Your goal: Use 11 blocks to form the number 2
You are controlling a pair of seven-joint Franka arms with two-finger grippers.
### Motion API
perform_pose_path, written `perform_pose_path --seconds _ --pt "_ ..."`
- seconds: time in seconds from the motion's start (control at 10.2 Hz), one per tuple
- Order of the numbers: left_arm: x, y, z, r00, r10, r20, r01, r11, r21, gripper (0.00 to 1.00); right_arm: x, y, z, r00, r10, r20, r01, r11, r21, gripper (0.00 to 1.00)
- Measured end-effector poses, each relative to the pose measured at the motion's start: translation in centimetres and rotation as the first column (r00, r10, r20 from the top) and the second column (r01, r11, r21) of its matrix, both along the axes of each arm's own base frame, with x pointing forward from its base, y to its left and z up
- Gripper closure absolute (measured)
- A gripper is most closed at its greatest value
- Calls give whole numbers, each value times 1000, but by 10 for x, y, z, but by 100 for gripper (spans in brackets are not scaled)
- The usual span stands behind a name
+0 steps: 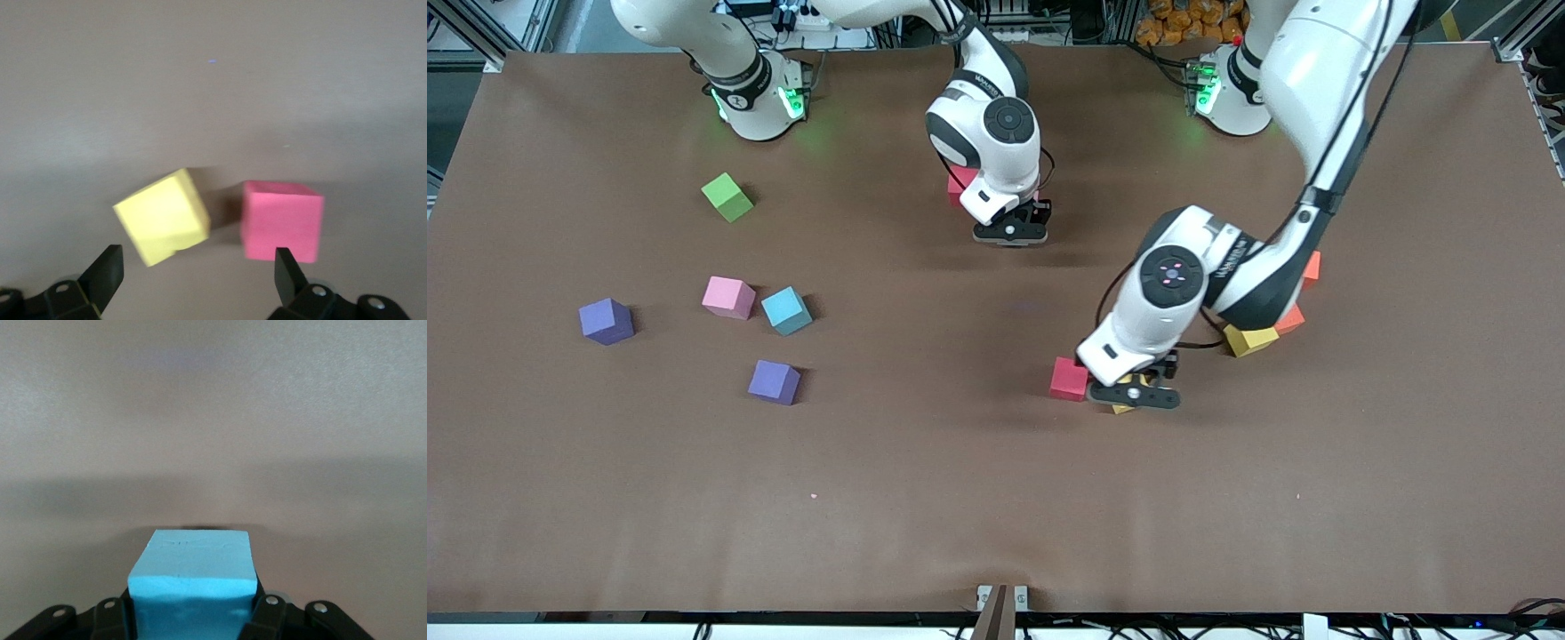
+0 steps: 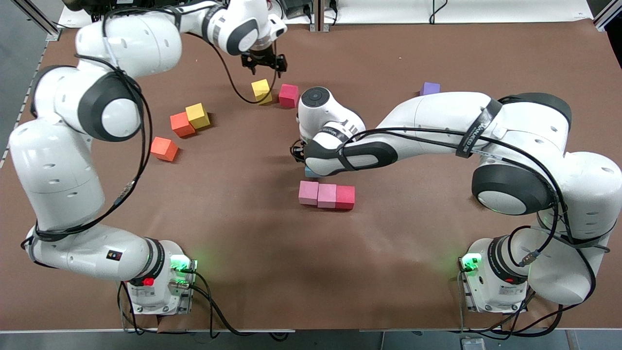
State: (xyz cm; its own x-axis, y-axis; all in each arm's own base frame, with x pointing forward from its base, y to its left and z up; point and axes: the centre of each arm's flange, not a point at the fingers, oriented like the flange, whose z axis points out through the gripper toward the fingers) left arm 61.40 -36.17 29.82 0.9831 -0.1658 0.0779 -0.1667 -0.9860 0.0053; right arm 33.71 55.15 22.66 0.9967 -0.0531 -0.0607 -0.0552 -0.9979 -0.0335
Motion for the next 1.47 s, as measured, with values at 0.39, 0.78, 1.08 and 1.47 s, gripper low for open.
perform_pose_path --seconds 0.39,0.78,1.08,1.47 --pt "-4 -33 -30 999 -38 33 40 998 -55 0 -15 8 -8 1000 -17 11 17 1000 12 42" --pt "-3 -36 -58 999 -44 24 46 997 -66 0 -25 11 -17 1000 -12 6 12 1000 3 42" --pt "-5 -37 -75 999 -44 14 45 996 -72 0 -28 12 -22 1000 -8 5 8 1000 0 42" --pt "-10 -42 -82 999 -43 -2 43 996 -77 0 -28 12 -24 1000 -7 5 7 1000 -1 42"
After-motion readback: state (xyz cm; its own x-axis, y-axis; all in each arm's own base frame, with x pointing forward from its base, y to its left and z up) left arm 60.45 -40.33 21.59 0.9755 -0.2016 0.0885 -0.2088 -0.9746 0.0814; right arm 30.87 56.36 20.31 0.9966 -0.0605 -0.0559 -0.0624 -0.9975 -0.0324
